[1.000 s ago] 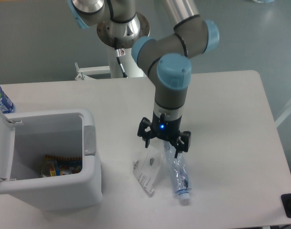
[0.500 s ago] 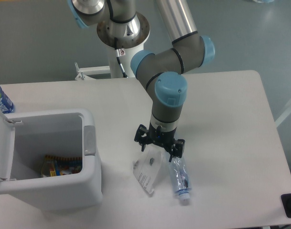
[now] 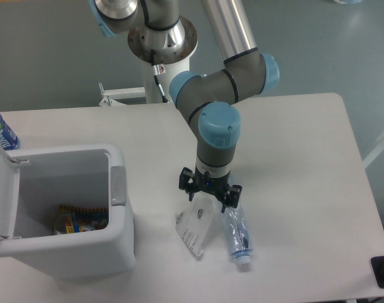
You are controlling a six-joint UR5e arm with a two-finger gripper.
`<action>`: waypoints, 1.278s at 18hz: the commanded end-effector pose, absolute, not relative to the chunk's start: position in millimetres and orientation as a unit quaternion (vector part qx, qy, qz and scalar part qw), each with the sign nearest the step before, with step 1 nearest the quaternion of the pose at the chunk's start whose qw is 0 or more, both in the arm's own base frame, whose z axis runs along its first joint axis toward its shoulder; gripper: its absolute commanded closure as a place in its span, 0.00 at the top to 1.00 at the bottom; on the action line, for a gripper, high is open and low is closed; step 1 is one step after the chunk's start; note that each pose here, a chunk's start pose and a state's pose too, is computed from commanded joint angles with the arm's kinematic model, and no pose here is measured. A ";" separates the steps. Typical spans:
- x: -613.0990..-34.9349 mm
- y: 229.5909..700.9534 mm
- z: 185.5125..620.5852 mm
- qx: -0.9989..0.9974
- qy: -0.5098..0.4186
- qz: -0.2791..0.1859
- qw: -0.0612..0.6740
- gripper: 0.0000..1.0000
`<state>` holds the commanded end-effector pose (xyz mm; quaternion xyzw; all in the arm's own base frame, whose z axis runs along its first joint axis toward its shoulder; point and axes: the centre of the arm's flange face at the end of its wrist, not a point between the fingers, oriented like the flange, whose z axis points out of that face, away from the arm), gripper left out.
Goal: Place the trash in the trash can
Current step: 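Descend onto the crumpled clear wrapper and close the gripper on it, then lift the wrapper and carry it over the white trash bin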
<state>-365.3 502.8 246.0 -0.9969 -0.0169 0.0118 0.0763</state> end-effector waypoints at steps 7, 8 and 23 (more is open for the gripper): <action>-363.6 502.0 243.8 -0.997 -0.016 0.015 0.070 0.52; -362.4 501.4 243.4 -0.997 -0.016 0.016 0.067 0.40; -353.0 510.6 281.3 -0.994 -0.026 0.020 0.106 0.00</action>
